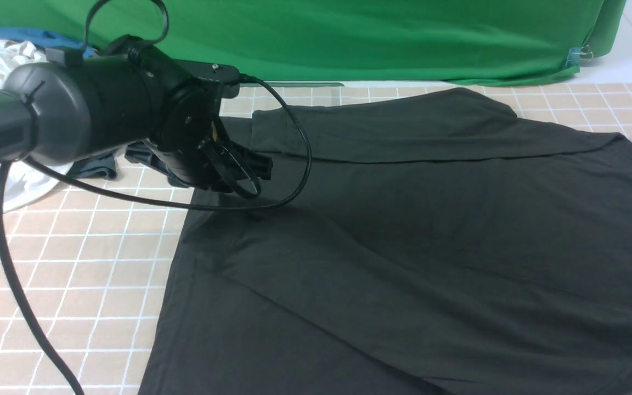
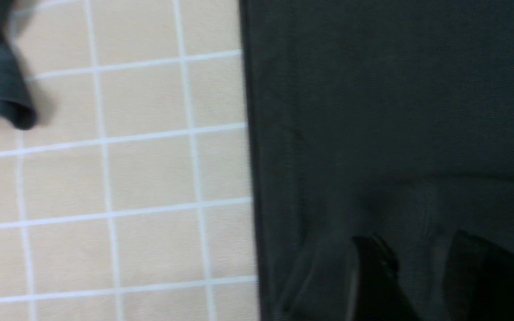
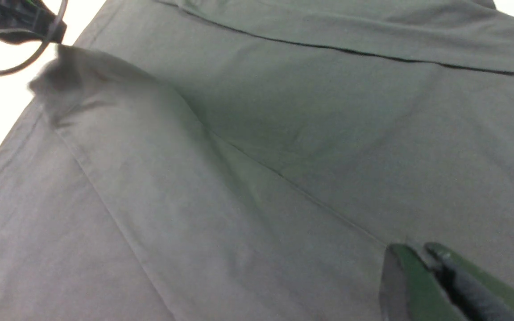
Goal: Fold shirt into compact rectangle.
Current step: 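Fold the left side of the black T-shirt inward over its body, then grab the top left corner of the dark shirt with the left gripper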
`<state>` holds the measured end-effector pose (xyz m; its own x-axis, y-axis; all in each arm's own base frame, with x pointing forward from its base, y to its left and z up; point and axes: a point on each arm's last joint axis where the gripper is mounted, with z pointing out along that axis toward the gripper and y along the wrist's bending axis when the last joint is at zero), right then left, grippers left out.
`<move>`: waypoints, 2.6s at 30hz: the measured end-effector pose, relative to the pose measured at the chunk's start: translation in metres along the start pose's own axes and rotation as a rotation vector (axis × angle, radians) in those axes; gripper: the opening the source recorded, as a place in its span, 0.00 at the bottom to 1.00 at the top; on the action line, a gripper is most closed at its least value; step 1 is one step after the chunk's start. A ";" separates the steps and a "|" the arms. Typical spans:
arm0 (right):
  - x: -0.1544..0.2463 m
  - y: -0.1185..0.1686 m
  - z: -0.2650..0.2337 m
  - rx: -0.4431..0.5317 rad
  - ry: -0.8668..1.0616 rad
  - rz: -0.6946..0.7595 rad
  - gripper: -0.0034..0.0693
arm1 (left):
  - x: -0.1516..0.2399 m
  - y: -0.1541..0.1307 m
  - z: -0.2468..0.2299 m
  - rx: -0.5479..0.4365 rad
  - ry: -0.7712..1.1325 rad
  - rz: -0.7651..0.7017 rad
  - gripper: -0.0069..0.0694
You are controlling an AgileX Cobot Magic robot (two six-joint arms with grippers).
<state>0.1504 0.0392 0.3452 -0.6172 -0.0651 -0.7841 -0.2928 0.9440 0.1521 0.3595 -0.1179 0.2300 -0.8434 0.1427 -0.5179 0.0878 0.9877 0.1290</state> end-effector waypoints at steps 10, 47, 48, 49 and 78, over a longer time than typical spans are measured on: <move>0.002 0.001 0.000 -0.007 0.027 0.000 0.15 | 0.027 0.010 -0.021 -0.045 0.221 -0.100 0.40; 0.005 0.001 0.000 -0.012 0.050 0.000 0.19 | 0.203 0.010 -0.037 0.079 0.520 -0.303 0.33; 0.006 0.001 0.000 -0.015 0.061 0.003 0.19 | 0.203 0.010 -0.037 0.084 0.518 -0.297 0.24; 0.007 0.002 0.000 -0.018 0.075 0.006 0.19 | 0.203 0.009 -0.037 0.088 0.517 -0.286 0.19; 0.092 -0.017 0.113 0.136 0.822 -0.109 0.90 | 0.198 0.030 -0.086 0.038 0.476 -0.255 0.13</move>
<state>0.1806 0.0536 0.2024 -0.9416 -0.3233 -0.0937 -0.3235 0.9461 -0.0140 0.1494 -0.0656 0.2036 -0.9866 -0.1381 -0.0873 -0.1398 0.9901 0.0141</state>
